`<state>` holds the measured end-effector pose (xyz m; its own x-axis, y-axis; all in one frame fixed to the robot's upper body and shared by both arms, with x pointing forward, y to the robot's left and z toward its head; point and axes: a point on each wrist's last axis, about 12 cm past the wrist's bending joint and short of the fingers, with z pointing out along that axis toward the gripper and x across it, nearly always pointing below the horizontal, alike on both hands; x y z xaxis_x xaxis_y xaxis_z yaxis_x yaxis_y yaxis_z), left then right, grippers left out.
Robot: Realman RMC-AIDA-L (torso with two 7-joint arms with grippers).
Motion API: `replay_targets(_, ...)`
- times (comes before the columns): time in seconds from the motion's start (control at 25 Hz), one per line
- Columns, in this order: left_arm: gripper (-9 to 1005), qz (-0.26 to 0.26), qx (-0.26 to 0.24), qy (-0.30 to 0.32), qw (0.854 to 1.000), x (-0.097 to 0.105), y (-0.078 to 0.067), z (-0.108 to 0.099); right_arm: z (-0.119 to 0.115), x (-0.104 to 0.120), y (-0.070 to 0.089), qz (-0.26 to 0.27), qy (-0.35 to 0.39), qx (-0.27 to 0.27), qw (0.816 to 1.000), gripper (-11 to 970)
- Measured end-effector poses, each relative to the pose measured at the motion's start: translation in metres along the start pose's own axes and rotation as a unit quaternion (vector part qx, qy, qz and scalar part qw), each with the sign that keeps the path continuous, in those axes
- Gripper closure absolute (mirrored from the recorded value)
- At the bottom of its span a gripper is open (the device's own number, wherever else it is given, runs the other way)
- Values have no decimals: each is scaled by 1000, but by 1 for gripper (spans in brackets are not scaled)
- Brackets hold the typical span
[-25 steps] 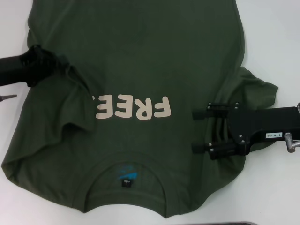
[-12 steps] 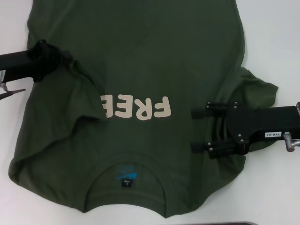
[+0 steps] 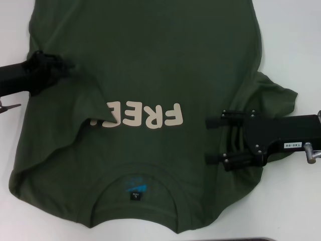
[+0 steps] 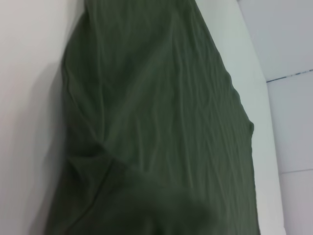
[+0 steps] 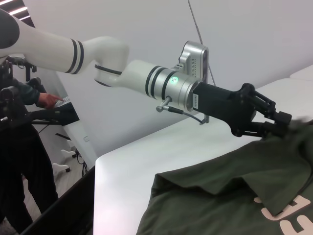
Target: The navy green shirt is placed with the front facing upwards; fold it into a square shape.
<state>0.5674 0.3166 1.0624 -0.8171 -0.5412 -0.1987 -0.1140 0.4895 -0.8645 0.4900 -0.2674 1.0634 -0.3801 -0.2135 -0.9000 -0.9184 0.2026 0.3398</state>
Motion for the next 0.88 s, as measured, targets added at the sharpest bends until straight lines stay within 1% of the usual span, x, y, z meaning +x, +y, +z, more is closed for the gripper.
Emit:
replay_targets(0.04,906,-2,3,-2,1000,-1,0,-2,0,0,0,0,0,0,1000,15)
replay_targets(0.16,881,-16,32,-18,999,-6,0,-16,0,-1,0,-1,1,0,1000,14)
replay_targets(0.24,675,-22,52,-26,998,-10,-1,-28,0,-1,0,-1,0,0,1000,14)
replay_targets(0.28,635,-22,61,-26,998,-13,0,-37,0,0,0,-1,0,0,1000,14)
replay_targets(0.32,596,-21,64,-25,997,-13,0,-41,0,0,0,-1,0,0,1000,14)
replay_targets(0.36,556,-8,73,-15,997,-16,-1,-54,0,0,0,-1,0,0,1000,14)
replay_targets(0.4,516,-8,73,-15,997,-16,-1,-54,0,0,0,-1,0,0,1000,14)
replay_targets(0.48,437,30,82,8,996,-13,-2,-64,0,0,0,0,0,0,1000,14)
replay_targets(0.56,341,86,101,41,990,-7,-4,-74,1,-1,-1,1,0,-1,1000,14)
replay_targets(0.68,196,166,128,82,974,10,-4,-85,1,-2,-1,0,-1,-3,1000,15)
replay_targets(0.72,187,191,134,95,968,18,-2,-87,1,-2,-1,1,-1,-4,1000,15)
replay_targets(0.76,178,191,134,95,968,18,-2,-87,1,-3,-1,3,-2,-5,1000,15)
replay_targets(0.84,160,260,140,115,948,44,9,-91,1,-4,-1,11,-3,-7,1000,15)
replay_targets(0.88,151,267,141,115,946,46,10,-91,0,-5,-1,17,-2,-8,1000,15)
